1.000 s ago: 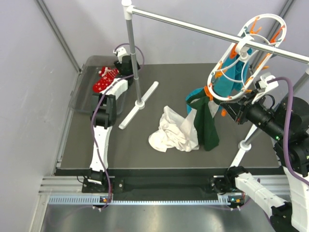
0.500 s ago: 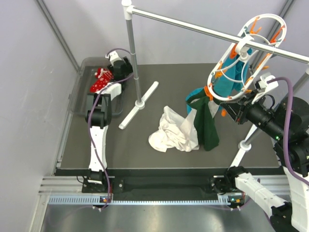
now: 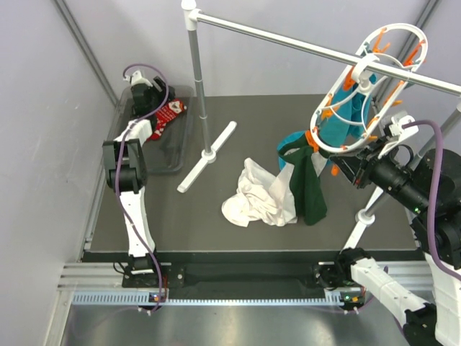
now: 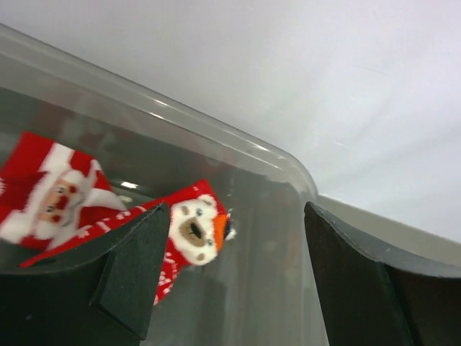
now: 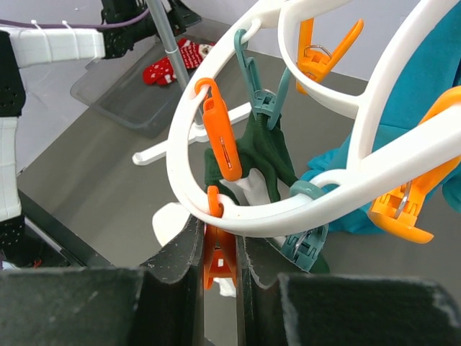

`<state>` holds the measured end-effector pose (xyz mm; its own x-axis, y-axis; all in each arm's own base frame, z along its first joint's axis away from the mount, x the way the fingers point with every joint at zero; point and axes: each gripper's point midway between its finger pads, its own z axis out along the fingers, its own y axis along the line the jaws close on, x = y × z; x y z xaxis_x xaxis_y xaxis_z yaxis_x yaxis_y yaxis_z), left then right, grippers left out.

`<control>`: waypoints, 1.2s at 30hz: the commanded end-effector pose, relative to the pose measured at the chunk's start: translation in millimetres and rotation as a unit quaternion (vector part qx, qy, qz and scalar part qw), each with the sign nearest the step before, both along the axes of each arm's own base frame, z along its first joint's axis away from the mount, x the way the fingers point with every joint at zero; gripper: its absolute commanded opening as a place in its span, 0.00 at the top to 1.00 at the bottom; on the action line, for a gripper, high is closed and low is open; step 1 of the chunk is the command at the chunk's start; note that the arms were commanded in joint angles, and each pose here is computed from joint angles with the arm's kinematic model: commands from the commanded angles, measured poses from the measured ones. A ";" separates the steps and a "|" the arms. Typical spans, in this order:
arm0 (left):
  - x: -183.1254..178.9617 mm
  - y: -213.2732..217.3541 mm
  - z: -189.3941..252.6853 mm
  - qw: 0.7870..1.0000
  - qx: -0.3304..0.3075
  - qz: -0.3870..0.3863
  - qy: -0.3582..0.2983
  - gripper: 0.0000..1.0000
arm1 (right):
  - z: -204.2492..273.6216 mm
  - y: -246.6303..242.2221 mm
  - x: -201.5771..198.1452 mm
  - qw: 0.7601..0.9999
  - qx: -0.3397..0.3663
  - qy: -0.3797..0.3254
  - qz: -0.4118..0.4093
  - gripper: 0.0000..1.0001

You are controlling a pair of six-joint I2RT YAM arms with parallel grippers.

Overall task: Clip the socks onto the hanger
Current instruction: Pick up the sock from the bin.

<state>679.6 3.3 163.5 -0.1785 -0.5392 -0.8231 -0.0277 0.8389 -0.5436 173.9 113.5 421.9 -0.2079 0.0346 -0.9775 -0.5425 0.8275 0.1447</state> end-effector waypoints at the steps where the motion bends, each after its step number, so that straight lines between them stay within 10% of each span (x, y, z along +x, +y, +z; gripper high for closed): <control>1: 0.7 7.7 28.0 0.997 0.076 0.015 0.023 0.21 | -26.6 3.6 -9.4 0.999 -0.020 0.044 0.021 1.00; 27: 22.9 -12.8 -84.6 0.969 0.208 0.074 0.114 0.32 | -30.9 6.4 -6.4 0.998 -0.019 0.060 0.022 1.00; 36: 21.0 -11.4 -80.8 0.967 0.215 0.076 0.117 0.83 | -31.3 5.6 -7.5 0.998 -0.019 0.062 0.020 1.00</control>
<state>692.0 -15.9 50.9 -0.3925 -0.1994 -0.8979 -0.2369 0.9652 -0.1109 174.2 114.4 418.7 -0.2112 0.0291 -0.9770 -0.5459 0.8256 0.1426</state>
